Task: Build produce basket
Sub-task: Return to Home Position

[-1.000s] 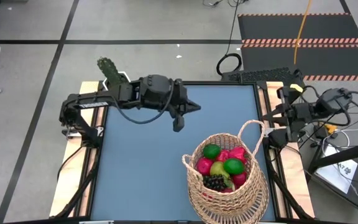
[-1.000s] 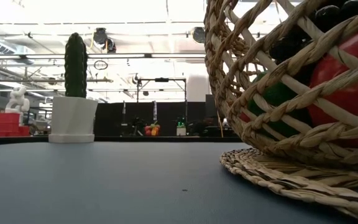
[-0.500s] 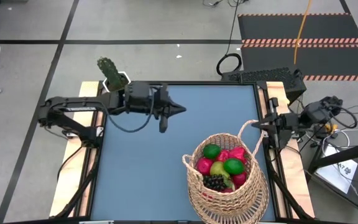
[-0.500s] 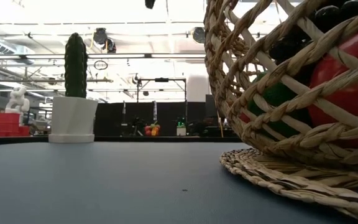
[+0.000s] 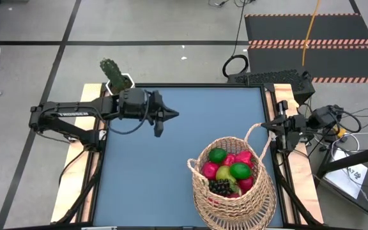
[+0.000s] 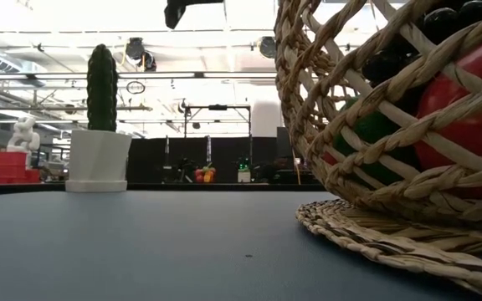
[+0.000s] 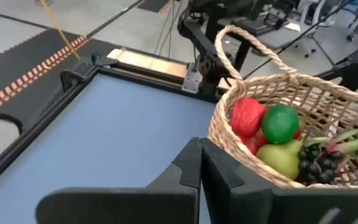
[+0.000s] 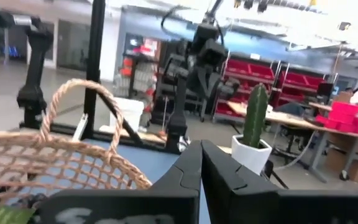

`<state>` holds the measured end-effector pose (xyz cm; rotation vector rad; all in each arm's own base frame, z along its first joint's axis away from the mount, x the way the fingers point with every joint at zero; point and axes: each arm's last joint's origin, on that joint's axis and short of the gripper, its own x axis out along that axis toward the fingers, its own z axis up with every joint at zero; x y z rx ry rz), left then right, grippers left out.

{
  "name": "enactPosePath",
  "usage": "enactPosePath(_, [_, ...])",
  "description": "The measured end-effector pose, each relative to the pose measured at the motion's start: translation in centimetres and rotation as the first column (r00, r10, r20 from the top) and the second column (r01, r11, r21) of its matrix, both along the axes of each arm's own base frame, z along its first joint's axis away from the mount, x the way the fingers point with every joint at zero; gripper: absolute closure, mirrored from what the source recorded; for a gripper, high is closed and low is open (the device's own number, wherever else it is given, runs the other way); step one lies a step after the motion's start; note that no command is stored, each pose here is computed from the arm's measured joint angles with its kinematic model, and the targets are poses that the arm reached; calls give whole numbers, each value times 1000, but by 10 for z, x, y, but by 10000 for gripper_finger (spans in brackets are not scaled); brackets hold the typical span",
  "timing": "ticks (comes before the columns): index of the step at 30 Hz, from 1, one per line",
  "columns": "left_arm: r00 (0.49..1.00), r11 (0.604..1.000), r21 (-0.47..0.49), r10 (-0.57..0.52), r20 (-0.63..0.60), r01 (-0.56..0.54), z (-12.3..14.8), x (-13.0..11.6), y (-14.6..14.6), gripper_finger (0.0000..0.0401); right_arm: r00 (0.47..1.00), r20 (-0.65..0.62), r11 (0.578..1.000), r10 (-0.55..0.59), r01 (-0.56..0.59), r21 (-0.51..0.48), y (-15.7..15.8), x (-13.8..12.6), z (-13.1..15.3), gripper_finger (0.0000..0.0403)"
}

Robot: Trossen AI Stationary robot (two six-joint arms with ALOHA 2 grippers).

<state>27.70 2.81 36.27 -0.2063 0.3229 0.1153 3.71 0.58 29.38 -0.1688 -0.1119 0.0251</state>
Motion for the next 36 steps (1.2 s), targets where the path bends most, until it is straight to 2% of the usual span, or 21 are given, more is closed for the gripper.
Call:
enactPosePath(3, [1000,999,28,18,-17,-17,-2,0,1,398,1000,19,1000,-18,18,12,-2,-3,-3,403])
enactPosePath(8, [999,994,105,36,-22,-33,-1,0,4,387,999,-35,999,-35,35,-4,-2,-2,-9,403])
enactPosePath(11, [999,992,117,46,-22,-43,-1,0,5,386,997,-74,999,-33,33,-3,-2,-2,-13,403])
enactPosePath(16, [999,991,127,41,-22,-38,-1,0,5,397,998,-59,1000,2,-2,7,3,4,-20,403])
enactPosePath(20, [999,991,131,41,-22,-38,-1,0,5,392,999,43,999,25,-27,43,11,17,-30,403])
enactPosePath(23, [999,991,128,42,-11,-40,0,0,5,386,986,165,999,7,-15,51,16,26,-39,403])
enactPosePath(29, [998,992,115,41,38,-45,4,2,3,398,927,372,998,-47,27,58,20,33,-57,403])
enactPosePath(33, [997,996,80,37,67,-43,6,3,-1,388,900,425,995,-100,90,45,19,34,-68,403])
enactPosePath(36, [997,997,68,25,71,-30,7,3,-5,383,857,489,986,-160,117,117,15,29,-63,403])
